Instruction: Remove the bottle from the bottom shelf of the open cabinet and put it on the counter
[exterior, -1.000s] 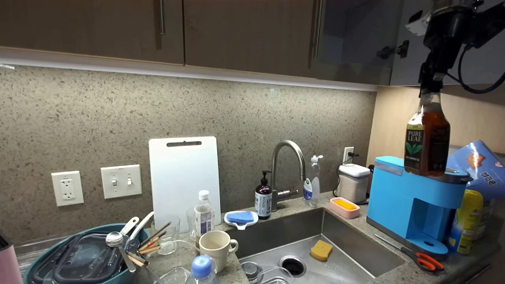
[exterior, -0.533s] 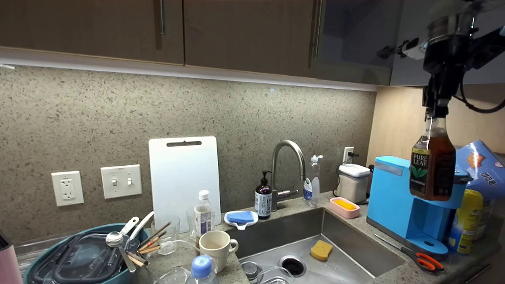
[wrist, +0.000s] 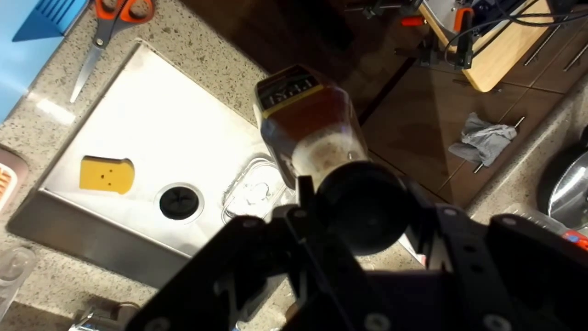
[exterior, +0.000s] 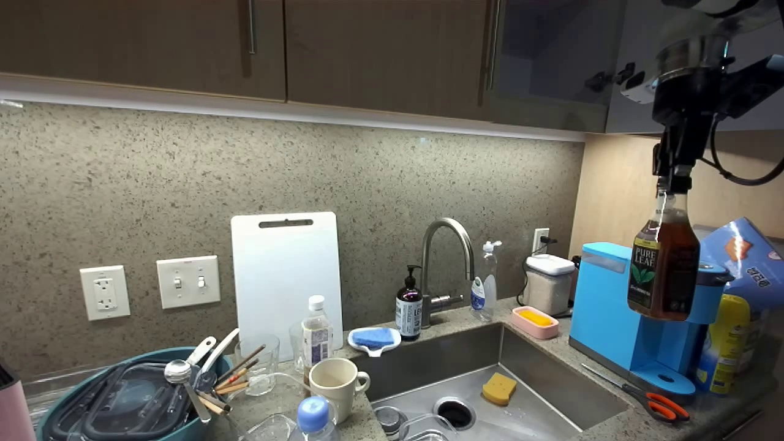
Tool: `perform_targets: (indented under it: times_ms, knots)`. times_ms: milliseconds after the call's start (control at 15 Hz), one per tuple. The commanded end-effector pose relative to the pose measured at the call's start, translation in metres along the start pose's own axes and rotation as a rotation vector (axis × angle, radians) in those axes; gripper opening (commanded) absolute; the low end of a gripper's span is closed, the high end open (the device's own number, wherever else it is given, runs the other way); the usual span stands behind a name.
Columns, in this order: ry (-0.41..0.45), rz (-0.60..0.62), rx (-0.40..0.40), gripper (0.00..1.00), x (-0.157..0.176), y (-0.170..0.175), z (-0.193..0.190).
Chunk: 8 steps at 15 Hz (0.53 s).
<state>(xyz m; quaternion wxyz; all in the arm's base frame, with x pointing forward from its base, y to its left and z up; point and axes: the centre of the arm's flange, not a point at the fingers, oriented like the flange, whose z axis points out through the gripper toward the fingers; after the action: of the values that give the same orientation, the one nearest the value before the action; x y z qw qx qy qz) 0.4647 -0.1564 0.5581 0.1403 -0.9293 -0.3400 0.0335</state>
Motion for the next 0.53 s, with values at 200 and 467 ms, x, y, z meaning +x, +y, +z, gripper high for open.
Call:
perform_targets:
  times_ms: [200,467]
  knots:
    - [-0.061,0.062,-0.003,0.22,0.009,0.033,0.062]
    - [-0.166,0.093,0.004,0.22,0.007,0.049,0.110]
